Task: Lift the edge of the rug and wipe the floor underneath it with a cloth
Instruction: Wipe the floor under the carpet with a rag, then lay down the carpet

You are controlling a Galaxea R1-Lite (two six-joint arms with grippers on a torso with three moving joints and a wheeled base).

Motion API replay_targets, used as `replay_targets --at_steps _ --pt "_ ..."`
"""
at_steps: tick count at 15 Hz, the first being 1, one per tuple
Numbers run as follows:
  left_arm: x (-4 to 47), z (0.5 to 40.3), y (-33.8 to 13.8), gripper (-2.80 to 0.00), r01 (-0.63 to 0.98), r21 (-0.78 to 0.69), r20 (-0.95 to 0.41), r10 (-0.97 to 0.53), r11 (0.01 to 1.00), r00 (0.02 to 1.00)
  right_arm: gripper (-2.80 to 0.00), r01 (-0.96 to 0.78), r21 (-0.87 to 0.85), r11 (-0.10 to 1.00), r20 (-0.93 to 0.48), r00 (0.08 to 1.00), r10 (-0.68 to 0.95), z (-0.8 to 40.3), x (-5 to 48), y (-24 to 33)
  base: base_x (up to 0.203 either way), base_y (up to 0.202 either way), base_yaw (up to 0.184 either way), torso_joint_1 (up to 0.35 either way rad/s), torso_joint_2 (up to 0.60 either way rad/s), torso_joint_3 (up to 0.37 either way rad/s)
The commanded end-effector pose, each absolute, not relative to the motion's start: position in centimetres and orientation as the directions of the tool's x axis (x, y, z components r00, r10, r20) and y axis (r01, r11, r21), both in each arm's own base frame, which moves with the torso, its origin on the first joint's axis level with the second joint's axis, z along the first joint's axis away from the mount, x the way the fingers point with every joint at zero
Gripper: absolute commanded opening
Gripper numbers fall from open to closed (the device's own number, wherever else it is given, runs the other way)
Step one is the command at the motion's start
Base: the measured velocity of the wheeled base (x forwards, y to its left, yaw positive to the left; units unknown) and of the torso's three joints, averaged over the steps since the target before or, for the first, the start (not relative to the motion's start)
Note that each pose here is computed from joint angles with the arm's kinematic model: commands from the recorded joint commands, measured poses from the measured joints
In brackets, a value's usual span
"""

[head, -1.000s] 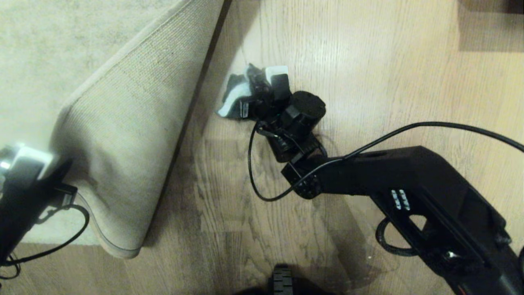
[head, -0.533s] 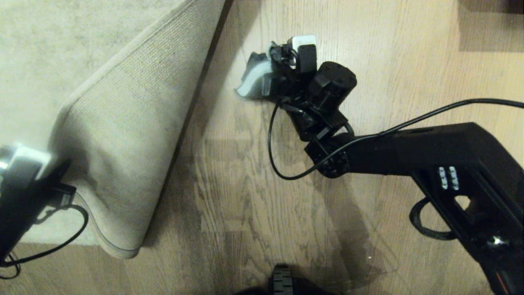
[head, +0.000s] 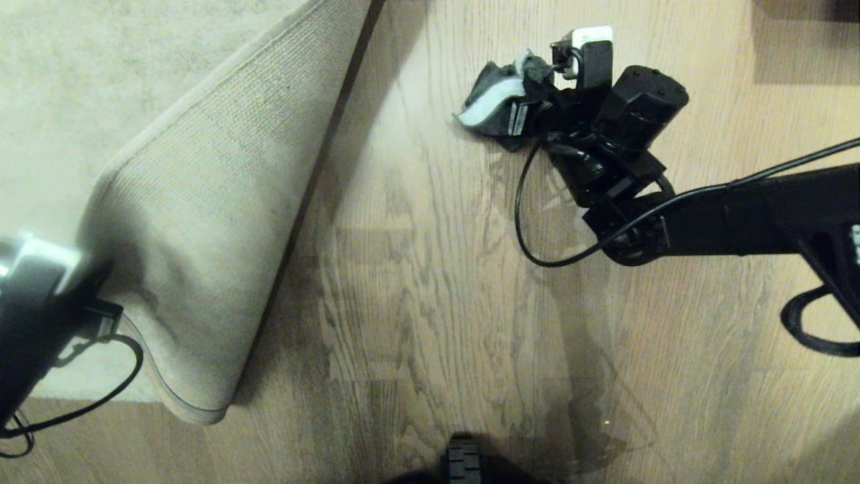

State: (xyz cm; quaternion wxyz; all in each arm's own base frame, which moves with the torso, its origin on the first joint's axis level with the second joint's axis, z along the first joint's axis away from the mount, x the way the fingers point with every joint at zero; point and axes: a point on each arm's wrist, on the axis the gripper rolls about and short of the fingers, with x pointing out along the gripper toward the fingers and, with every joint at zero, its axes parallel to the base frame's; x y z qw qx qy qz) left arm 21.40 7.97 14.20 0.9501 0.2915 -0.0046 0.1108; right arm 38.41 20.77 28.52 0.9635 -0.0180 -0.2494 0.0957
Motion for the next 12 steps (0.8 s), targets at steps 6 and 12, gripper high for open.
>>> replay_targets --at_steps 6,12 --pt "21.1 14.6 7.8 -2.80 -0.232 0.559 0.116 0.202 0.796 0.973 -2.80 -0.090 -0.106 0.990 0.362 0.924 0.123 30.0 30.1 10.7 0.000 0.000 0.000 0.000 0.00 0.000" --pt "20.7 14.3 6.9 -2.80 -0.197 0.560 0.099 0.171 0.805 0.980 -2.80 0.001 -0.061 0.998 0.207 0.978 0.011 26.2 21.8 4.0 0.000 0.000 0.000 0.000 0.00 0.000"
